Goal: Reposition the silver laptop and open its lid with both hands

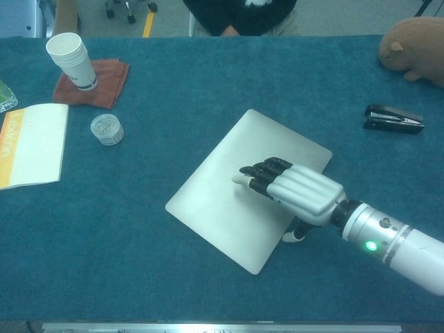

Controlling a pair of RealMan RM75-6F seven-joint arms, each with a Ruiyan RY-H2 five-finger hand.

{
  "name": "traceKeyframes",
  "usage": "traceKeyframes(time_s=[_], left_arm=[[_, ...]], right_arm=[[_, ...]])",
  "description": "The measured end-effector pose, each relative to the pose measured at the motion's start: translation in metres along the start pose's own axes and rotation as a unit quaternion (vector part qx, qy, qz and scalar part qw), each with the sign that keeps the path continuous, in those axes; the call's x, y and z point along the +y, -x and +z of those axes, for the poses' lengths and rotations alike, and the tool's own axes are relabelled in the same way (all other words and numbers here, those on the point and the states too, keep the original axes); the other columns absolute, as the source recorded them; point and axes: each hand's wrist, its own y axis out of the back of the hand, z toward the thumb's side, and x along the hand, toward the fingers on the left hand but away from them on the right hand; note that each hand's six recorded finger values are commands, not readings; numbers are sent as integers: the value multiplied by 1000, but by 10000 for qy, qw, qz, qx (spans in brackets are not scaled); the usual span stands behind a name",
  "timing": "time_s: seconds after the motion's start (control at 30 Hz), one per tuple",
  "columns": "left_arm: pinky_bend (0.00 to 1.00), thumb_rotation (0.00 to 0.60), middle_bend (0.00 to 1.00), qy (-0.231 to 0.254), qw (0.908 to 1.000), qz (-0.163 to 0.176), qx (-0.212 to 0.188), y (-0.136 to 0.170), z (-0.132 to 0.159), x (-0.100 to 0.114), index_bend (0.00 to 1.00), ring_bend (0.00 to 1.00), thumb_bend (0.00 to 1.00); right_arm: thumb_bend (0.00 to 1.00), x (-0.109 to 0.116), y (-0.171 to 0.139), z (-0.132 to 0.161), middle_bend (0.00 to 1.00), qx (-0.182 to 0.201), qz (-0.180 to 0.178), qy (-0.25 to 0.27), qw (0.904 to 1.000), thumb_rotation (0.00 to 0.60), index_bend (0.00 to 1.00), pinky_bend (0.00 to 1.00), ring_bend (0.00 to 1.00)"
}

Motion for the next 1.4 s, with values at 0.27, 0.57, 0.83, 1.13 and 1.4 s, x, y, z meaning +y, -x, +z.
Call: traceKeyframes(time_s=[0.27,0.57,0.83,1.13,1.4], left_arm=[[69,600,91,-11,10000,-21,15,0,-2,-1,128,17,384],[69,600,91,-9,10000,-15,48,0,-4,0,128,16,384],[69,600,91,-14,10000,-12,48,0,-5,0,128,17,384],[69,600,91,-21,10000,-26,62,0,-6,-1,128,17,384],[69,600,91,-18,9999,-26,97,1,-9,-1,128,16,384]], right_arm=[[130,6,21,4,24,-17,-128,39,9999,600,0,63,5],[130,14,49,13,24,-6,-291,43,9996,600,0,63,5],[130,23,72,24,24,-18,-463,135,9988,600,0,63,5],[129,38,98,37,24,-33,-681,206,9975,600,0,63,5],[130,48,117,41,24,-104,-775,147,9968,600,0,63,5]])
